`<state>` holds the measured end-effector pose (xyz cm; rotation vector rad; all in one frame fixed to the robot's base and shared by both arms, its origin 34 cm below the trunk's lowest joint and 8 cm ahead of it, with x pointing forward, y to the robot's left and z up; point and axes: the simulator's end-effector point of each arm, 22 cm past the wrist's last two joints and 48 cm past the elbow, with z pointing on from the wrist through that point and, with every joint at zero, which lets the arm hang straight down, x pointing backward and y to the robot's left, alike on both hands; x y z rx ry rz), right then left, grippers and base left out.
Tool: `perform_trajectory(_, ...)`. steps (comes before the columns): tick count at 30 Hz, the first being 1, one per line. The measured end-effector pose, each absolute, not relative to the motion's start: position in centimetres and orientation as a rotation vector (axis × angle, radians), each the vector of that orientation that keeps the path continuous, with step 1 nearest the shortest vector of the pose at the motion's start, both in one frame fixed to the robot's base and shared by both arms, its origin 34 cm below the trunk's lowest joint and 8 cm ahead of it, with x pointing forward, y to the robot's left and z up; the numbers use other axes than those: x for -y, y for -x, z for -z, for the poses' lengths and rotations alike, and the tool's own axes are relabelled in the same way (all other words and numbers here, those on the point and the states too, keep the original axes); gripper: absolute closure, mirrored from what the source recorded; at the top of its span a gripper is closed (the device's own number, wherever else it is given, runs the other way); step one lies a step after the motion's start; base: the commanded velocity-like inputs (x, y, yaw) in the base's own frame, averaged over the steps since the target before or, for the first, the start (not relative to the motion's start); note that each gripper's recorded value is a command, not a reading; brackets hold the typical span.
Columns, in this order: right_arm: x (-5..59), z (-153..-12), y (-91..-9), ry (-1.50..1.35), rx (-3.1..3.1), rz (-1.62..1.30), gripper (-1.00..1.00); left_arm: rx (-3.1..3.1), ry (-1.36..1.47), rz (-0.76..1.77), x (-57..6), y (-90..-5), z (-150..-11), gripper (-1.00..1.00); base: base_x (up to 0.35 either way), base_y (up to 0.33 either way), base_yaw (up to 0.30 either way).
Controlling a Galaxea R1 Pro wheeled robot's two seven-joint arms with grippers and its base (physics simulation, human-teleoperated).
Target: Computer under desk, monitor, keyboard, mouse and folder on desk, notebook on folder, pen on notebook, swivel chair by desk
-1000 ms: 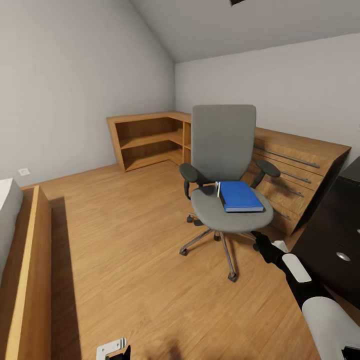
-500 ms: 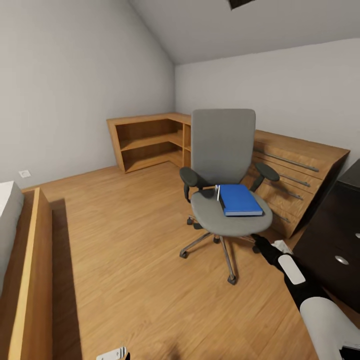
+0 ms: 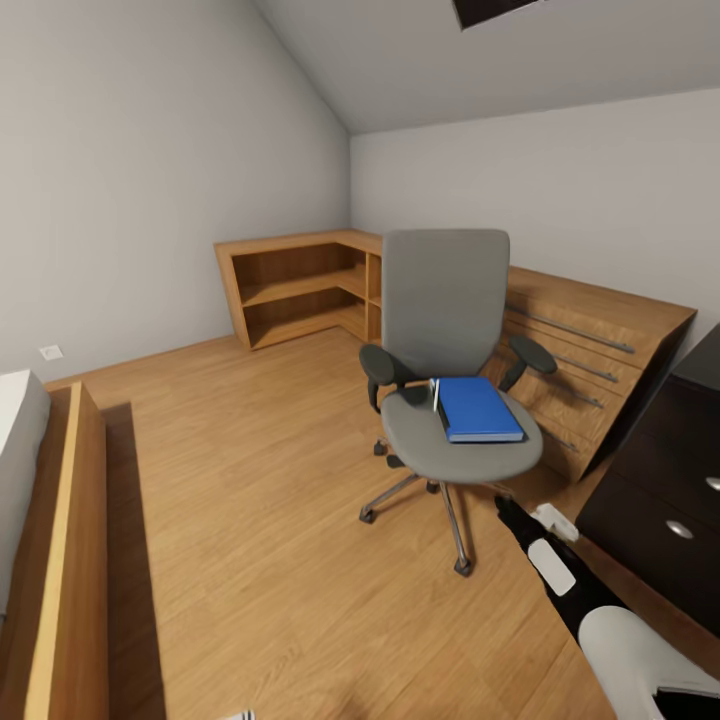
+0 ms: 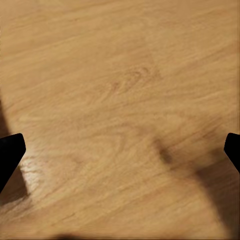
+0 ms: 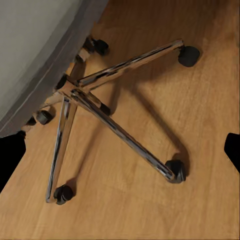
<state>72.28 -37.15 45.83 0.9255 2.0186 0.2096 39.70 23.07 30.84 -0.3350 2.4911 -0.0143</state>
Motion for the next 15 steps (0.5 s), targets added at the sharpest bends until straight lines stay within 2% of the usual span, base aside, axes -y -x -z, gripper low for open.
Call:
perform_trajectory(8, 35.2, -41.9, -68.1, -0.917, -2.148, -0.128, -1.0, -2.521, 0.329, 0.01, -23.3, -38.9, -31.8, -1.0, 0.0, 0.0, 0.0)
perform_trajectory(15, 33.7, -39.0, -63.2, -0.788, -2.275, 0.001, -1.0, -2.539, 0.329, 0.007, -23.3, -38.4, -32.8, -1.0, 0.0, 0.0, 0.0)
